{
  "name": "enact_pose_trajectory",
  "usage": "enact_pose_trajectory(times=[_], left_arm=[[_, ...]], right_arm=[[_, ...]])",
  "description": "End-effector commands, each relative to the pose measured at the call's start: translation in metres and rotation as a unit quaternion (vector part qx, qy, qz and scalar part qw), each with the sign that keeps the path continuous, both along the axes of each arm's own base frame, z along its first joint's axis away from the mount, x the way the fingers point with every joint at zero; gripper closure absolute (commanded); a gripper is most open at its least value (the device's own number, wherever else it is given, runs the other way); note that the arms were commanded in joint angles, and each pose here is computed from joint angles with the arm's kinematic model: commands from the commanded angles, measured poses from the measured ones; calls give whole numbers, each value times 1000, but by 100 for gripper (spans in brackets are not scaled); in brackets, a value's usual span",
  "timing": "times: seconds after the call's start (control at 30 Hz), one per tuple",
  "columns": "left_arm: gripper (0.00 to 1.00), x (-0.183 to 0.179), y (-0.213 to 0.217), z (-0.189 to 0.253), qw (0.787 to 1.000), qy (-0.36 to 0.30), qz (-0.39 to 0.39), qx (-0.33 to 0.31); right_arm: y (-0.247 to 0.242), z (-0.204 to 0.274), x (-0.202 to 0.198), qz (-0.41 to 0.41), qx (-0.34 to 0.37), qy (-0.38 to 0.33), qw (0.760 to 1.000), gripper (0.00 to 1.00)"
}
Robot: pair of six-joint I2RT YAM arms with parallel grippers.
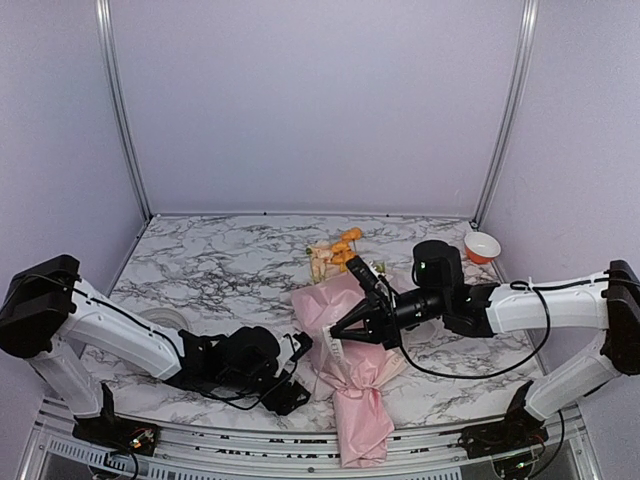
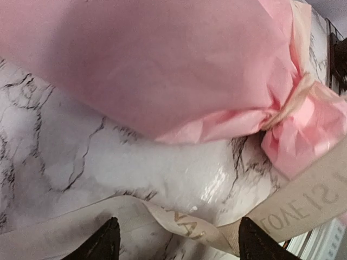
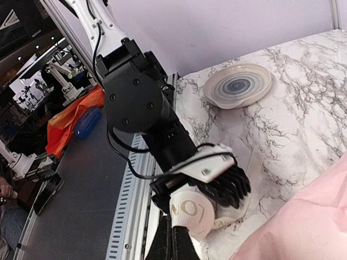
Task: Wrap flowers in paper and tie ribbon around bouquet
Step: Pass from the left arm to the right, then pass from the right arm to the left
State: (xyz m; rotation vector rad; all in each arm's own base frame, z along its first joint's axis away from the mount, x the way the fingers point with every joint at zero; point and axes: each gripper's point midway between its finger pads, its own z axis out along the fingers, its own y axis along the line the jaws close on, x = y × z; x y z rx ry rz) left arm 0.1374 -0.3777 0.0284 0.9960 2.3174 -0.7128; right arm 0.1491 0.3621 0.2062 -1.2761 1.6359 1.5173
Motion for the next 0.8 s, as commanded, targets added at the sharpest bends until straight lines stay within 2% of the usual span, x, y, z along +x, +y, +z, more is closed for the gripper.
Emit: enact_pose_trajectory(times=[0.0, 0.2, 0.3, 0.43, 0.6, 0.77], left_arm=[[20, 3, 24, 32, 995, -91, -17, -36], [19, 1, -5, 88, 971, -223, -60, -69], [16, -2, -31, 109, 962, -237, -71, -116], [3, -2, -40, 137, 938, -270, -61, -210], [1, 3, -74, 135, 930, -283, -71, -222], [1, 1, -83, 139, 921, -294, -84, -243]], right_arm=[[-4, -4, -1, 5, -9, -2, 1000, 100], [-12, -14, -7, 5, -24, 9, 1000, 100], [-16, -14, -12, 8, -26, 14, 1000, 100], [-21, -11, -17, 6, -26, 10, 1000, 100], [-23, -14, -18, 7, -27, 14, 999, 100], [-25, -12, -19, 4, -24, 8, 1000, 100]])
